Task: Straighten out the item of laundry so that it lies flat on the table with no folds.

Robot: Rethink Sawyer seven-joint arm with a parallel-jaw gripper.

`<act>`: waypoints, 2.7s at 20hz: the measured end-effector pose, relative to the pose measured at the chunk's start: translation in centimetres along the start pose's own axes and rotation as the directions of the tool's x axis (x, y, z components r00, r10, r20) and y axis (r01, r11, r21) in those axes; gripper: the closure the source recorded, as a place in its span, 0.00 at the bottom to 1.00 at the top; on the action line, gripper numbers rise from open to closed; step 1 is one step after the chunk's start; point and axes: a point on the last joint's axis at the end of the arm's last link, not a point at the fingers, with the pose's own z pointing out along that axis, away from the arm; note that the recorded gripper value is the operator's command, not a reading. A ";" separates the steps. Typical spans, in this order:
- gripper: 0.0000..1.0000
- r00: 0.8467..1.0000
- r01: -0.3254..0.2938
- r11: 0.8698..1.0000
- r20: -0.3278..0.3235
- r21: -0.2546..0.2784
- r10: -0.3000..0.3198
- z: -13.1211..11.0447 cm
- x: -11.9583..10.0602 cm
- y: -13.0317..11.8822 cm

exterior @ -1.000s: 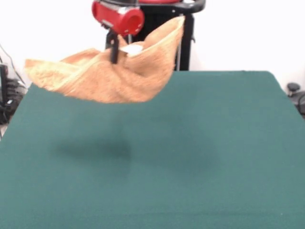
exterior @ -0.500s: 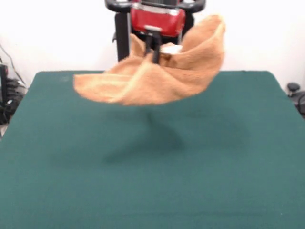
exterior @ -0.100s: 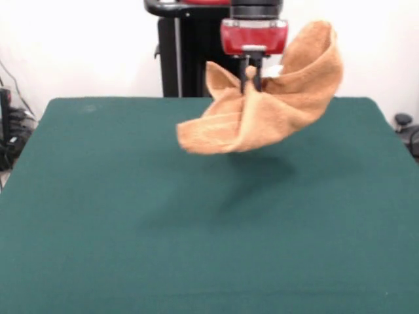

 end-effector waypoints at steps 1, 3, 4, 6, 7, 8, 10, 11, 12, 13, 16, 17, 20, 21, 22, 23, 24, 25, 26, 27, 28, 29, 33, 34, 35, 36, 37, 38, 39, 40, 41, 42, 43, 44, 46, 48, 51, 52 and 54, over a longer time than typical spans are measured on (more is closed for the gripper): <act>1.00 1.000 0.020 1.000 -0.008 -0.005 -0.020 0.1 0.6 0.4; 1.00 0.999 0.046 0.999 -0.012 -0.006 -0.046 0.3 1.1 0.6; 1.00 0.998 0.058 0.998 -0.013 -0.006 -0.058 0.3 1.3 0.7; 1.00 0.996 0.085 0.996 -0.015 -0.008 -0.085 0.5 1.6 0.8; 1.00 0.996 0.089 0.996 -0.015 -0.009 -0.089 0.6 1.7 0.8; 1.00 0.994 0.110 0.994 -0.018 -0.014 -0.110 0.8 2.1 0.8; 1.00 0.992 0.123 0.992 -0.019 -0.018 -0.124 1.1 2.4 0.7; 1.00 0.991 0.130 0.991 -0.021 -0.021 -0.131 1.2 2.6 0.6; 1.00 0.990 0.136 0.990 -0.025 -0.024 -0.137 1.5 2.8 0.5; 1.00 0.989 0.141 0.990 -0.029 -0.027 -0.142 1.7 3.1 0.5; 1.00 0.988 0.146 0.989 -0.040 -0.035 -0.147 2.2 3.7 0.1; 1.00 0.989 0.140 0.989 -0.045 -0.038 -0.141 2.4 3.8 -0.3; 1.00 0.992 0.114 0.993 -0.055 -0.038 -0.116 2.8 4.0 -1.4; 1.00 0.992 0.107 0.994 -0.059 -0.038 -0.109 2.9 4.1 -1.6; 1.00 0.993 0.101 0.994 -0.063 -0.038 -0.103 3.0 4.2 -1.9; 1.00 0.993 0.097 0.995 -0.066 -0.037 -0.099 3.1 4.3 -2.2; 1.00 0.993 0.092 0.995 -0.075 -0.038 -0.094 3.4 4.6 -2.7; 1.00 0.993 0.091 0.995 -0.078 -0.038 -0.093 3.5 4.7 -2.9; 1.00 0.993 0.087 0.995 -0.081 -0.039 -0.090 3.6 4.8 -3.2; 1.00 0.993 0.085 0.996 -0.084 -0.039 -0.088 3.7 4.9 -3.4; 1.00 0.993 0.083 0.996 -0.086 -0.039 -0.086 3.8 5.0 -3.6; 1.00 0.992 0.081 0.996 -0.090 -0.039 -0.084 3.9 5.2 -3.9; 1.00 0.992 0.070 0.997 -0.102 -0.041 -0.073 4.3 5.6 -4.8; 1.00 0.992 0.071 0.997 -0.106 -0.043 -0.075 4.4 5.8 -4.8; 1.00 0.991 0.072 0.996 -0.106 -0.043 -0.076 4.4 5.8 -4.8; 1.00 0.991 0.074 0.996 -0.106 -0.044 -0.078 4.4 5.8 -4.7; 1.00 0.991 0.075 0.996 -0.106 -0.044 -0.079 4.4 5.8 -4.7; 1.00 0.991 0.081 0.996 -0.106 -0.045 -0.085 4.4 5.9 -4.4; 1.00 0.991 0.082 0.996 -0.106 -0.046 -0.086 4.4 5.9 -4.4; 1.00 0.991 0.083 0.995 -0.105 -0.047 -0.087 4.4 5.9 -4.3; 1.00 0.991 0.083 0.995 -0.104 -0.049 -0.088 4.4 5.9 -4.2; 1.00 0.991 0.084 0.995 -0.103 -0.050 -0.089 4.4 5.8 -4.2; 1.00 0.991 0.084 0.995 -0.102 -0.050 -0.089 4.4 5.8 -4.2; 1.00 0.991 0.084 0.995 -0.102 -0.050 -0.089 4.4 5.8 -4.2; 1.00 0.991 0.084 0.995 -0.102 -0.051 -0.089 4.4 5.8 -4.2; 1.00 0.991 0.084 0.995 -0.102 -0.051 -0.089 4.4 5.8 -4.2; 1.00 0.991 0.085 0.995 -0.102 -0.051 -0.090 4.4 5.8 -4.1; 1.00 0.991 0.085 0.995 -0.102 -0.051 -0.090 4.4 5.8 -4.1; 1.00 0.991 0.086 0.995 -0.100 -0.051 -0.091 4.4 5.8 -4.1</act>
